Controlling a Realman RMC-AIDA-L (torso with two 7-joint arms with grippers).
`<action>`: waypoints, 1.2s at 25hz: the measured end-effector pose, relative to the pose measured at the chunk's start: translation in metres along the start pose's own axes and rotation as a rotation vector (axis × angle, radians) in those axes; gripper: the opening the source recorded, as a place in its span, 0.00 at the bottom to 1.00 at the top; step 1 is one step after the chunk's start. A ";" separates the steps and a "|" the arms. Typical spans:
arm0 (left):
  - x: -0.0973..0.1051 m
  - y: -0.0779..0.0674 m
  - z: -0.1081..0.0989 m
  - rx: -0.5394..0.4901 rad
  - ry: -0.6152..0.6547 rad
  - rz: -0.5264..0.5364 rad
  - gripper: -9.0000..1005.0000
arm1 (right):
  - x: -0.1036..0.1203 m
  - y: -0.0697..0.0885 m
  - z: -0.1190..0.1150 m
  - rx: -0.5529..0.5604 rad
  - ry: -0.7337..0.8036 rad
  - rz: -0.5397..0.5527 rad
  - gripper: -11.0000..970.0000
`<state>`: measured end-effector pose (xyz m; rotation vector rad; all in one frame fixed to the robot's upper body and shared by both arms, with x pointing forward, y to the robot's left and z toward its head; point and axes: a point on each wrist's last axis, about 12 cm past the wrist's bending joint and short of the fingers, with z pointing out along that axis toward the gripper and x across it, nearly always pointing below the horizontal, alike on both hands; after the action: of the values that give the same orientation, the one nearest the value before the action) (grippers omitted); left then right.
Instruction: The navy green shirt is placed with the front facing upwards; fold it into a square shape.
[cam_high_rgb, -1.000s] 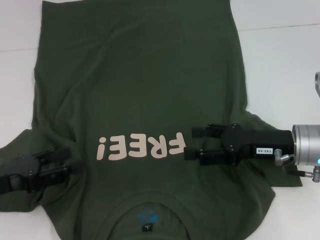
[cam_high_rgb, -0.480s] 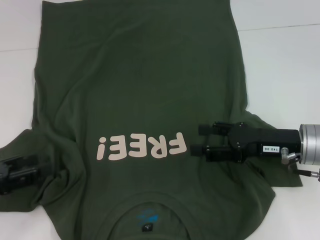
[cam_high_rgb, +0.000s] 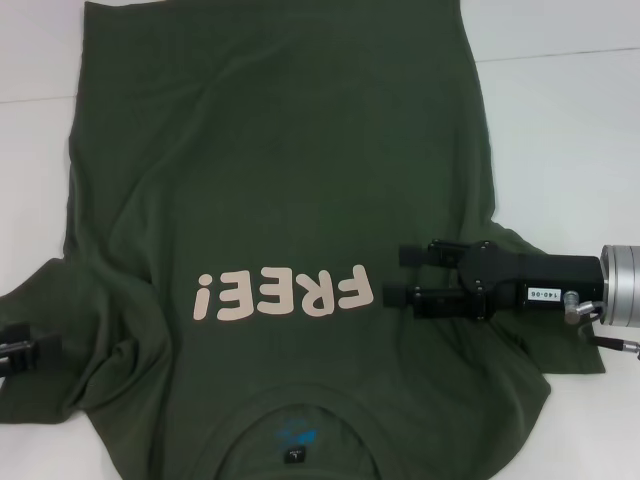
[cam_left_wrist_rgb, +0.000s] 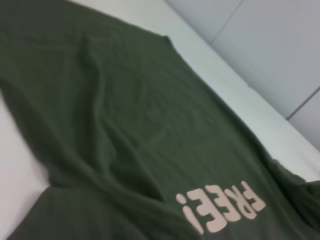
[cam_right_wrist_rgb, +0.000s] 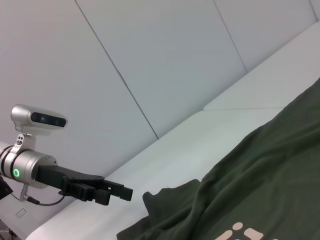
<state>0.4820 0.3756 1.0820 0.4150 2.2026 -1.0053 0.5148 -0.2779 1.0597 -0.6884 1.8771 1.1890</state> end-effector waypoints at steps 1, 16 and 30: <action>0.000 0.001 -0.002 -0.009 0.007 -0.008 0.79 | 0.000 0.000 0.000 0.000 -0.001 0.000 0.94; -0.008 0.015 0.001 -0.122 0.084 -0.025 0.79 | 0.001 0.000 0.000 0.003 -0.005 0.008 0.94; -0.012 0.027 0.007 -0.222 0.106 -0.010 0.79 | 0.002 0.000 0.000 0.005 -0.007 0.024 0.94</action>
<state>0.5080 0.3877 1.0730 0.3624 2.3825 -0.7476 0.5141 -0.2776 1.0582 -0.6596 1.8864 1.2006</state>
